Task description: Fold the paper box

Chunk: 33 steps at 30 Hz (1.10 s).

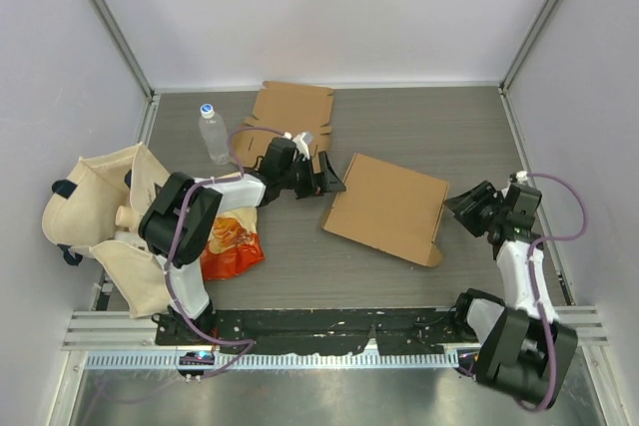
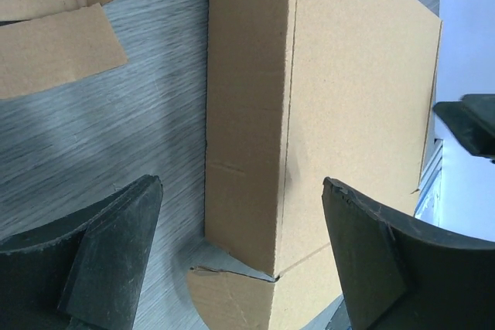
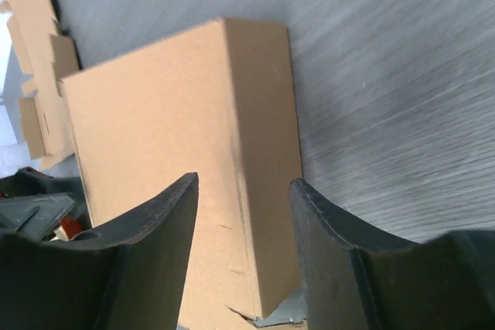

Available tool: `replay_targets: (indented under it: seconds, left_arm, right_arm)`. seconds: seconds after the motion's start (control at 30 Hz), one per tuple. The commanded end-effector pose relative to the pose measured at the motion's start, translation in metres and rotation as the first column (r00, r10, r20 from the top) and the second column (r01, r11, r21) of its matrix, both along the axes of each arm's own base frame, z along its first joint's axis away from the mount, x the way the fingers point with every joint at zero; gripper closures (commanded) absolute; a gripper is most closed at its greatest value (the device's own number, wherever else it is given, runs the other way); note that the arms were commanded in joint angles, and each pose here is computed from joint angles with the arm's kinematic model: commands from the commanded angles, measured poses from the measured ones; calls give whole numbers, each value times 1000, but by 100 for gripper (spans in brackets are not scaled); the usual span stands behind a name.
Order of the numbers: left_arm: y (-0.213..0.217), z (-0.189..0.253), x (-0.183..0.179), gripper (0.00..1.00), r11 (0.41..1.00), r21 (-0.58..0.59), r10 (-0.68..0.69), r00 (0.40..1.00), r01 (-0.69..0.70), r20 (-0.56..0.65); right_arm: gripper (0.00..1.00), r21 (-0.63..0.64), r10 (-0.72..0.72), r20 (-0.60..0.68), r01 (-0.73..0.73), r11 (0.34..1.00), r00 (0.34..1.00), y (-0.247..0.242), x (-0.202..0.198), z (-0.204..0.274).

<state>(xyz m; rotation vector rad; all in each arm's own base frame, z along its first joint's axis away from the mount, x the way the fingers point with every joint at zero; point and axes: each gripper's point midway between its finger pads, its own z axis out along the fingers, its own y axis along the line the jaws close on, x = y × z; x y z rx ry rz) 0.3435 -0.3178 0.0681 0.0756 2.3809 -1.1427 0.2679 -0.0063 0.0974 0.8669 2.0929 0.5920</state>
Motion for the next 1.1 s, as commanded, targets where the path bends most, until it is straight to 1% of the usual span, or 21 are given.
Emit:
replay_targets:
  seconds: [0.0,0.1,0.2,0.27,0.33,0.4,0.43,0.57,0.67,0.8,0.83,0.87,1.03,1.07]
  left_arm:
    - [-8,4,6,11,1000,-22,-13,1000,13,19]
    - [-10,-1,8,11,999,-31,-10,1000,10,4]
    - [-11,-2,9,11,999,-31,-9,1000,10,8]
    - [-11,-2,9,11,999,-31,-9,1000,9,7]
    - [-10,-4,9,10,1000,-27,-9,1000,9,0]
    - [-9,-8,8,9,1000,-15,-13,1000,12,-12]
    - [-10,-8,10,9,1000,-3,-22,1000,22,-1]
    - [-8,-16,10,8,999,38,-37,999,38,-33]
    - [-10,-17,7,5,999,24,-44,998,45,-41]
    - [-18,-18,5,5,997,-9,-72,996,72,-54]
    - [-23,-16,7,5,996,-33,-81,996,79,-45]
    - [-30,-10,5,5,992,-75,-108,992,104,-62]
    - [-49,-9,1,5,970,-196,-166,980,142,-108]
    - [-53,-7,-2,6,962,-231,-178,975,144,-135]
  right_arm:
    - [48,99,99,-33,-96,990,995,18,7,-14]
    - [49,91,82,0,-82,992,997,14,15,-12]
    - [50,114,94,-28,-90,989,995,16,14,-21]
    - [53,113,76,-59,-69,991,995,14,12,-29]
    - [69,123,47,-82,-36,992,996,12,10,-34]
    - [80,127,28,-96,-15,992,995,10,9,-37]
    - [80,142,30,-112,-14,990,993,12,7,-42]
    - [81,194,27,-148,2,981,989,11,1,-57]
    - [82,227,15,-169,24,974,985,6,-5,-66]
    - [82,218,9,-184,32,975,983,2,-8,-71]
    - [83,214,-1,-194,43,976,981,-1,-9,-73]
    - [83,214,-2,-202,47,976,979,-2,-10,-76]
    - [83,195,-14,-210,56,979,978,-8,-8,-76]
    - [83,192,-14,-213,56,980,977,-8,-8,-77]
